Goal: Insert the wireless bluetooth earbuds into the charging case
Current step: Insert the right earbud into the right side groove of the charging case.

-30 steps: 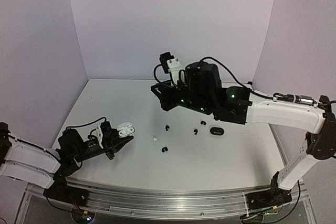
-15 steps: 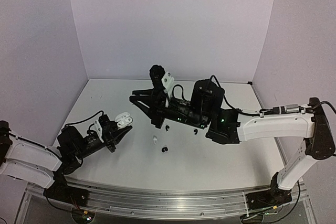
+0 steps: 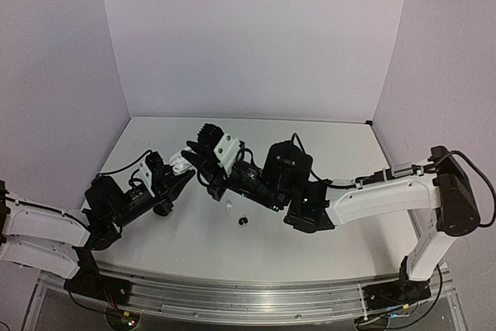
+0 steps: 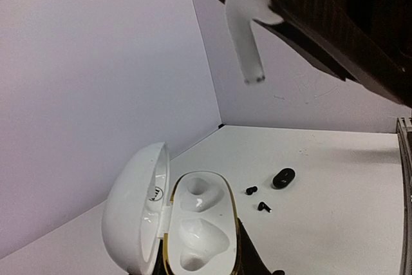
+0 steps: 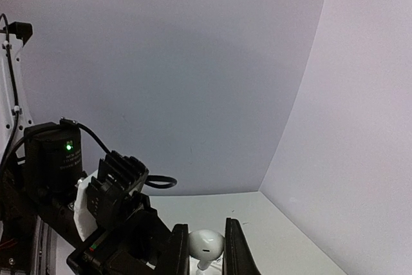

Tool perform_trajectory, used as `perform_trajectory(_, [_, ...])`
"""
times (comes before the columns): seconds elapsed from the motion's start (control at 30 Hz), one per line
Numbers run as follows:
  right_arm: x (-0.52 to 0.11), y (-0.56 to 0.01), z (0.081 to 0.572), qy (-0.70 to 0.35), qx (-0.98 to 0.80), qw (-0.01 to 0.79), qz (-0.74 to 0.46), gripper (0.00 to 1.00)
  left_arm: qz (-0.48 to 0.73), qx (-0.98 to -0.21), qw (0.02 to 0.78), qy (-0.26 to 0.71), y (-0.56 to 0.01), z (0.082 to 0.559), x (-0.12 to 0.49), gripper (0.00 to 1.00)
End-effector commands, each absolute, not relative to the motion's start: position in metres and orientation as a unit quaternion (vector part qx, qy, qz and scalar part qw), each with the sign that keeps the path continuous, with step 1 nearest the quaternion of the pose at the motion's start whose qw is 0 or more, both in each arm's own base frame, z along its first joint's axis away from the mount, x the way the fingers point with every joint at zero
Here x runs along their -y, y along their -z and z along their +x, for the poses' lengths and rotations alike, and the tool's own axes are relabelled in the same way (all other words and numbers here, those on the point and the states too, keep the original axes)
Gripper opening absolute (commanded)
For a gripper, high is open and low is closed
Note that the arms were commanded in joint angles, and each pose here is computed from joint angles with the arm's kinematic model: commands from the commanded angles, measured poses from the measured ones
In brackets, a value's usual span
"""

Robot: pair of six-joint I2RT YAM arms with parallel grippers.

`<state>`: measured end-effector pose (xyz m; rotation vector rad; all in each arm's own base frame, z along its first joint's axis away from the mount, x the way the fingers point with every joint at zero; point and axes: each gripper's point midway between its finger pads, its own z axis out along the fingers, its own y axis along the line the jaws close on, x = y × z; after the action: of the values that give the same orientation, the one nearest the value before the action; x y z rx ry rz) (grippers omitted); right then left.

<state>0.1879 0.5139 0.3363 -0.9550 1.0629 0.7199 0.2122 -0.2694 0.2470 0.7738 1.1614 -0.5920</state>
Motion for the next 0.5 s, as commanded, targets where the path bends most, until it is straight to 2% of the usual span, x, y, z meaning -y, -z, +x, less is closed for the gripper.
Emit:
perform_trajectory(0.0, [-0.511,-0.340,0.195,-0.294,-0.484,0.732,-0.379,0.00,0.330,-0.518,0.751,0.242,-0.268,0.226,0.267,0.00])
perform_trajectory(0.47, [-0.518,-0.321,0.212,-0.263,-0.505,0.739,-0.360,0.00,0.344,-0.502,0.752,0.253,-0.270,0.219,0.271,0.00])
